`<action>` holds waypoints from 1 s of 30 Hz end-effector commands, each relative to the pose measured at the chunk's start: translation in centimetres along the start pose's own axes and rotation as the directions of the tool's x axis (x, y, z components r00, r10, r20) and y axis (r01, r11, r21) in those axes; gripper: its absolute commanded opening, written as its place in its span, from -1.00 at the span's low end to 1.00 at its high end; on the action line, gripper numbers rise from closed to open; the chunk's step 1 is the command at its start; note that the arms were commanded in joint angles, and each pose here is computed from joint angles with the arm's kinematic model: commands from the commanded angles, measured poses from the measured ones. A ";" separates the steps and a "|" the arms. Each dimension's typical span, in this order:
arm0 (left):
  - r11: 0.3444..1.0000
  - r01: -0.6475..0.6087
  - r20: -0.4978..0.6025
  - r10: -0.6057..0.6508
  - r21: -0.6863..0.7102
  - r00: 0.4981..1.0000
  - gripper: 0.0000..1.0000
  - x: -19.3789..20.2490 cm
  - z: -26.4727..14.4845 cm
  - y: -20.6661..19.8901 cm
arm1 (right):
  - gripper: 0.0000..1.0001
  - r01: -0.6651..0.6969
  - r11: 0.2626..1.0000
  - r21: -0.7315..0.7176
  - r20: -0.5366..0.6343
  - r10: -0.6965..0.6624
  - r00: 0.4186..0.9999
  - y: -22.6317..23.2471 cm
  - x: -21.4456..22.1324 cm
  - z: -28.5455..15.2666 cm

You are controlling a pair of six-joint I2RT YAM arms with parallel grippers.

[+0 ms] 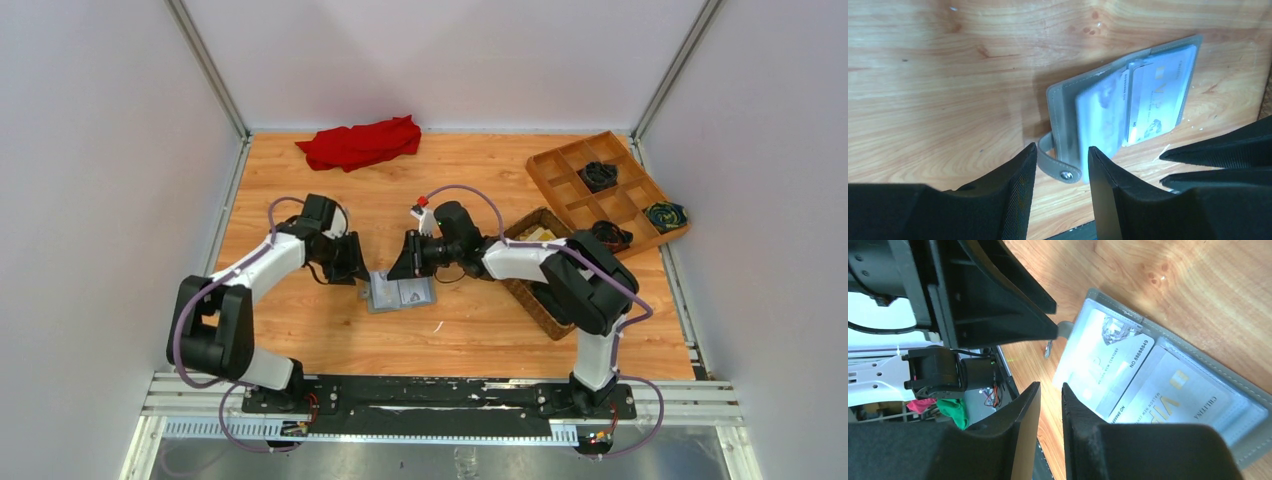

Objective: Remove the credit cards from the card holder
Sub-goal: Remove the credit card from the card holder.

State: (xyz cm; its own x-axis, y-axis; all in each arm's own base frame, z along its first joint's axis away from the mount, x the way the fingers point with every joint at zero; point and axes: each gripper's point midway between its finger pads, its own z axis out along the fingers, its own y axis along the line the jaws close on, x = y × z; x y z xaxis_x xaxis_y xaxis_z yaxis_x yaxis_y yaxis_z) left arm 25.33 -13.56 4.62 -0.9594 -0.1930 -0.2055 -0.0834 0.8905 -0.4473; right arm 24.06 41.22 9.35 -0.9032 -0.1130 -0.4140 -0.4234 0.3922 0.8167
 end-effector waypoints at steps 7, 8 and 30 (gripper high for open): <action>0.989 -0.070 0.228 0.040 0.127 0.973 -0.07 -3.5 -4.4 -4.1 | -0.45 -0.021 0.993 0.115 0.050 0.016 0.999 -2.6 -0.9 -1.5; 0.981 -0.066 0.221 0.024 0.182 0.975 -0.07 -3.3 -4.1 -4.9 | -0.45 -0.025 0.993 0.117 0.049 0.020 0.999 -2.6 -0.9 -1.4; 0.996 0.091 0.004 -0.091 0.017 0.996 -0.11 1.4 3.8 1.4 | -0.23 -0.075 0.989 0.130 -0.004 0.077 0.997 -3.7 -0.2 -0.2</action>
State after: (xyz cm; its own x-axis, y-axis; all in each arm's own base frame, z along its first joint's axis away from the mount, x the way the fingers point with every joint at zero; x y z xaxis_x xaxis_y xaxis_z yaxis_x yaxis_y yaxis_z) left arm 25.94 -15.49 2.53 -0.9379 -0.2848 -0.1982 -0.1301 0.8181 -0.5601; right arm 25.31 39.23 6.69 -0.9296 -0.0827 -0.3591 -0.3479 0.5183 0.7813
